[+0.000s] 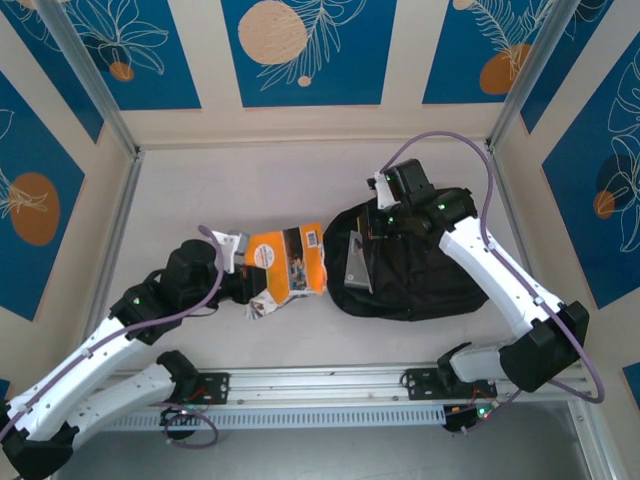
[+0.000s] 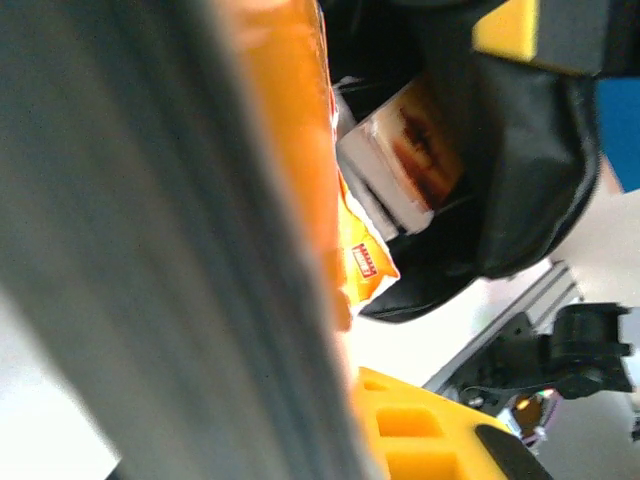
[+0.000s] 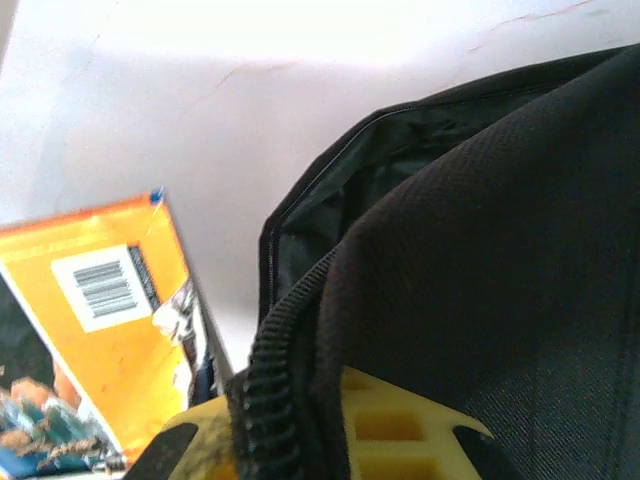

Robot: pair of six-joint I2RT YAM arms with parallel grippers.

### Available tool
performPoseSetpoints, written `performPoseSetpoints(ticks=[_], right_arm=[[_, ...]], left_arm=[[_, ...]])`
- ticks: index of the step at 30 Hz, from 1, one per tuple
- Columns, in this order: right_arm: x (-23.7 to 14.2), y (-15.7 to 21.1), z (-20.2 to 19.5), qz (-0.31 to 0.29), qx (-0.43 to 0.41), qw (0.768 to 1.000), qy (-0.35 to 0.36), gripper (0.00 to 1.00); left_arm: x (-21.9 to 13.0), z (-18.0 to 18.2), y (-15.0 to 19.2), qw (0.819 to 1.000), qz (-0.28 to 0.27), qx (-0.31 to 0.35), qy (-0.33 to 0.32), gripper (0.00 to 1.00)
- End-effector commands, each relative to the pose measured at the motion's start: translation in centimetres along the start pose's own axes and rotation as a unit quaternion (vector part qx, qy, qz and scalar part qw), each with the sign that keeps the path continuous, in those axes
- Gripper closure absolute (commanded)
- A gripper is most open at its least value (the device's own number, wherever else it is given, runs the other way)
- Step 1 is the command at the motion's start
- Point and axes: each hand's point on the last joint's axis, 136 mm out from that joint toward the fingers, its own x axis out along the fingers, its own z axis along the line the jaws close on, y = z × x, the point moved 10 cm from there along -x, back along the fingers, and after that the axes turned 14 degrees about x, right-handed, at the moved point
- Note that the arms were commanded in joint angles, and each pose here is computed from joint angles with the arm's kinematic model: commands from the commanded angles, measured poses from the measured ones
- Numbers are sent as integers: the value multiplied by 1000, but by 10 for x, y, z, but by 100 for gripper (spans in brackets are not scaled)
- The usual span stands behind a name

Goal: Pack the student bag
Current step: Open the student bag at the center of the table.

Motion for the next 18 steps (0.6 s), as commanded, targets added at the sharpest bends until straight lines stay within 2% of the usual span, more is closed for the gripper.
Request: performPoseSetpoints(ticks=[1,6,14,18], right_arm=[[-23,-1,41,39,-94,980,-169,100],[-35,-9,44,29,-82,975,-203,100],[-48,-32,25,32,44,972,-229,100],[-49,-37,22,35,78,970,-228,100]], left_arm=[[-19,-19,-25,996,-60,-9,65,100],[-14,-19,-23,995,-57,-33,78,100],[10,-14,-13,988,-42,-92,112,100],[16,-13,-12,984,-48,-117,124,100]])
